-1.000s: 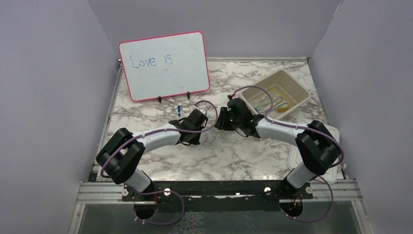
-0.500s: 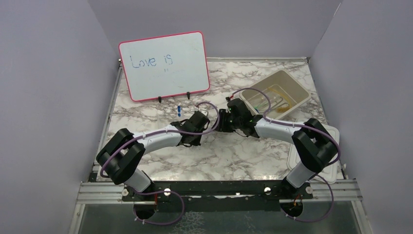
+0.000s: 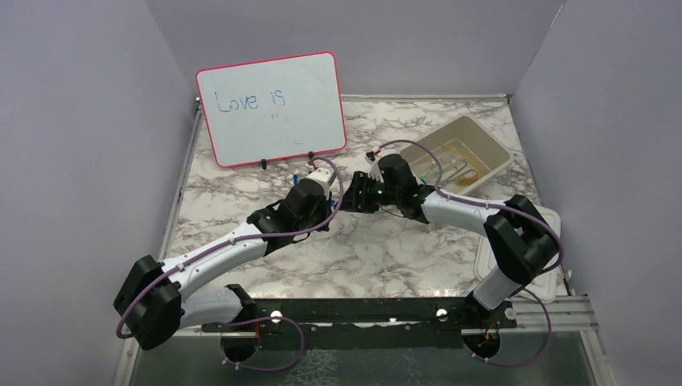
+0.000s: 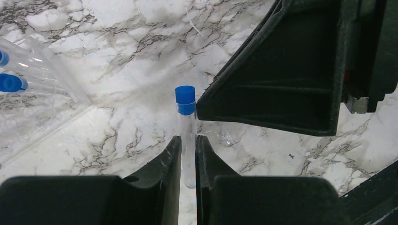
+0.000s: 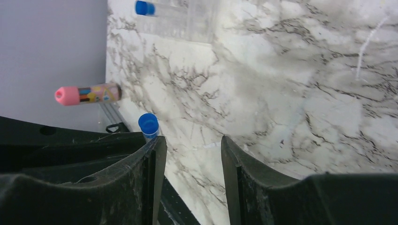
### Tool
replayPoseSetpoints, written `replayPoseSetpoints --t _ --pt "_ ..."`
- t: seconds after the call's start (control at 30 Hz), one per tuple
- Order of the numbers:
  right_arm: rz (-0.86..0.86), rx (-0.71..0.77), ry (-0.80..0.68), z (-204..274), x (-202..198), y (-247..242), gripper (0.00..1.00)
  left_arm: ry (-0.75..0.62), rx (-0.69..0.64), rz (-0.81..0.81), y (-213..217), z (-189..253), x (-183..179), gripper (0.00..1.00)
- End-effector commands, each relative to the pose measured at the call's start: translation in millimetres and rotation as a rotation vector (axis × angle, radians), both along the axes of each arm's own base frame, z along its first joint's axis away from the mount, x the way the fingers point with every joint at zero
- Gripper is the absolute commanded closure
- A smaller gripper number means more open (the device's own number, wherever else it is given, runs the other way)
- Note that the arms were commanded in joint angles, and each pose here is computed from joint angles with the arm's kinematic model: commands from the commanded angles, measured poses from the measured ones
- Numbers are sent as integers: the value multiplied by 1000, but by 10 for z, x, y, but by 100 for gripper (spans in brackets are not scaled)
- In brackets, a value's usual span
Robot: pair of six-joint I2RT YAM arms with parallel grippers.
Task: Organize the chemistry lab equipment
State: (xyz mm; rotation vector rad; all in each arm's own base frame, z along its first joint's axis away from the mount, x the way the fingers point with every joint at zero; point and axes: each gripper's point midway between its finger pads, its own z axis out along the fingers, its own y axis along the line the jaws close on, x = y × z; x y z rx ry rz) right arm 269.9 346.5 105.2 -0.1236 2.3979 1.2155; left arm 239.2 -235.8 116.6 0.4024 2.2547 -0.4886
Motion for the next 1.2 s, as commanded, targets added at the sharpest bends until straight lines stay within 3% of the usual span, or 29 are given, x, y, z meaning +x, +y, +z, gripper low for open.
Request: replayPoseSetpoints --t 0.0,0.13,0.3,0.53,0.9,1.03,1.17 --pt "69 169 -76 580 28 201 48 -52 -70 -43 -88 185 -24 95" --pt "42 177 -101 664 41 160 48 -65 -76 -26 -58 235 -14 95" --pt "67 210 -129 787 -19 160 58 -73 -71 -10 -30 246 3 95" --pt "44 161 -126 711 46 139 54 -77 -94 -37 -77 284 -22 95" --pt "53 147 -91 559 99 206 58 -78 -104 -40 -81 305 -33 95" --pt "57 152 -88 546 102 223 63 -83 -106 -37 -77 320 -29 95" --pt "73 173 -93 570 83 246 75 -85 -108 -35 -74 329 -28 95"
